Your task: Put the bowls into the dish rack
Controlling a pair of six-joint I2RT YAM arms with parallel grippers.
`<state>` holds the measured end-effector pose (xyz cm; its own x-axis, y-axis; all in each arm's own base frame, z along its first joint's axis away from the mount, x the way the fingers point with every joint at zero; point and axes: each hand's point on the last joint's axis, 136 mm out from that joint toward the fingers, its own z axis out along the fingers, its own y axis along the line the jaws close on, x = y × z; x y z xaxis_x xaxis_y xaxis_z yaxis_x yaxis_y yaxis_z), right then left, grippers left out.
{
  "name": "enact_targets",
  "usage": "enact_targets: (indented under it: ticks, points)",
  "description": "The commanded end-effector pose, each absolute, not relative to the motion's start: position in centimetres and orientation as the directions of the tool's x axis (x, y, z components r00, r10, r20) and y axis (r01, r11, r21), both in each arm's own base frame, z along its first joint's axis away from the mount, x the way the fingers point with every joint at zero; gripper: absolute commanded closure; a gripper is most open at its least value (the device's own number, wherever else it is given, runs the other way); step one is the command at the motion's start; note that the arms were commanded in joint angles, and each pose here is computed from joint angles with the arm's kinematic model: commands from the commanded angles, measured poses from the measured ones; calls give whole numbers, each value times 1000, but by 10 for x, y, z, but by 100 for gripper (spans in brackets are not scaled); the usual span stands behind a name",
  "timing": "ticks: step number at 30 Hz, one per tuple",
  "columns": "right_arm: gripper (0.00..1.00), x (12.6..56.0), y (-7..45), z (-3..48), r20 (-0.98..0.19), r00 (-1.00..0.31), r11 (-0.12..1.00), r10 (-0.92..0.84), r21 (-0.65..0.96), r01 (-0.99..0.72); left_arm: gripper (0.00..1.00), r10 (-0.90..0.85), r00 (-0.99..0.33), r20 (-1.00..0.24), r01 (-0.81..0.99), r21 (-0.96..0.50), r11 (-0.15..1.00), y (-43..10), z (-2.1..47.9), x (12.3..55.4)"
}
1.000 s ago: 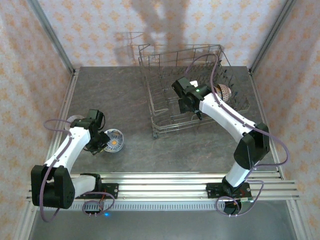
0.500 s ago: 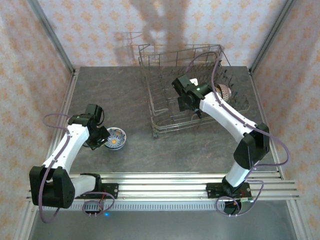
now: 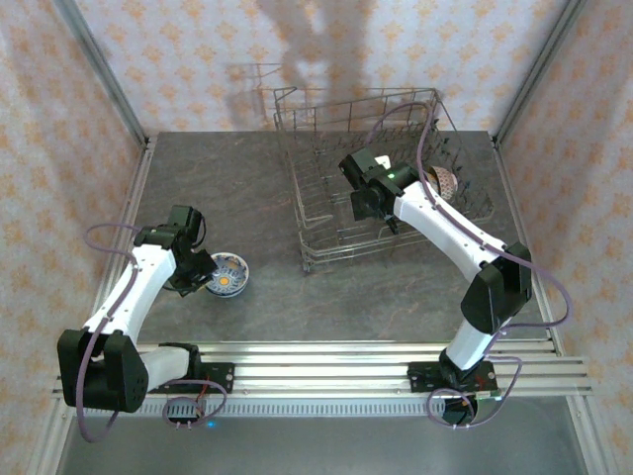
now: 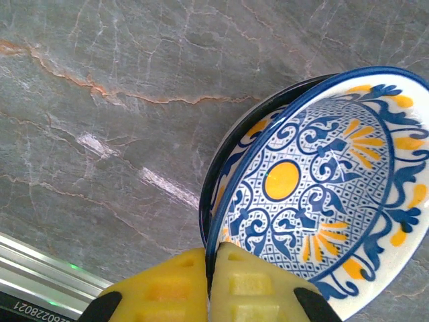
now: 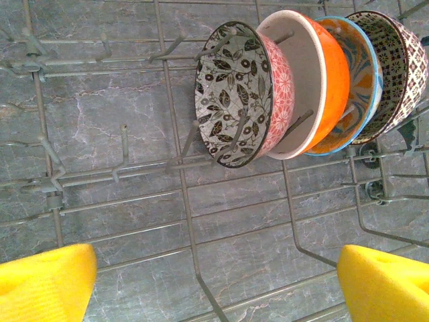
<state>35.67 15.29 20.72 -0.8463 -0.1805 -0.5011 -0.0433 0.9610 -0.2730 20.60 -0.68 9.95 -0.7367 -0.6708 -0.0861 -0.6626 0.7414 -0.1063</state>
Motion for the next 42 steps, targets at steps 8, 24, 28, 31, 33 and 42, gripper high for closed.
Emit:
enact_targets:
  ticks: [8,24,28,31,33,42]
  points:
    - [8,358,154,209,-498,-851,962,-168,-272,-31,83,-678,-729,-95,-676,-59,735,2,100,196]
    - [8,359,156,205,-489,-855,962,-172,-269,-39,64,-682,-728,-65,-681,-38,731,1,81,195]
    - [8,359,155,205,-488,-856,962,-170,-270,-38,64,-676,-734,-65,-675,-40,737,1,78,201]
    - [8,358,155,205,-486,-857,961,-172,-272,-38,63,-667,-743,-56,-666,-34,745,0,74,204]
    - [8,357,154,205,-487,-856,962,-170,-272,-36,64,-662,-748,-55,-661,-30,750,0,73,206]
    - [8,357,155,202,-483,-860,963,-164,-268,-33,77,-648,-759,-56,-647,-33,761,0,73,208]
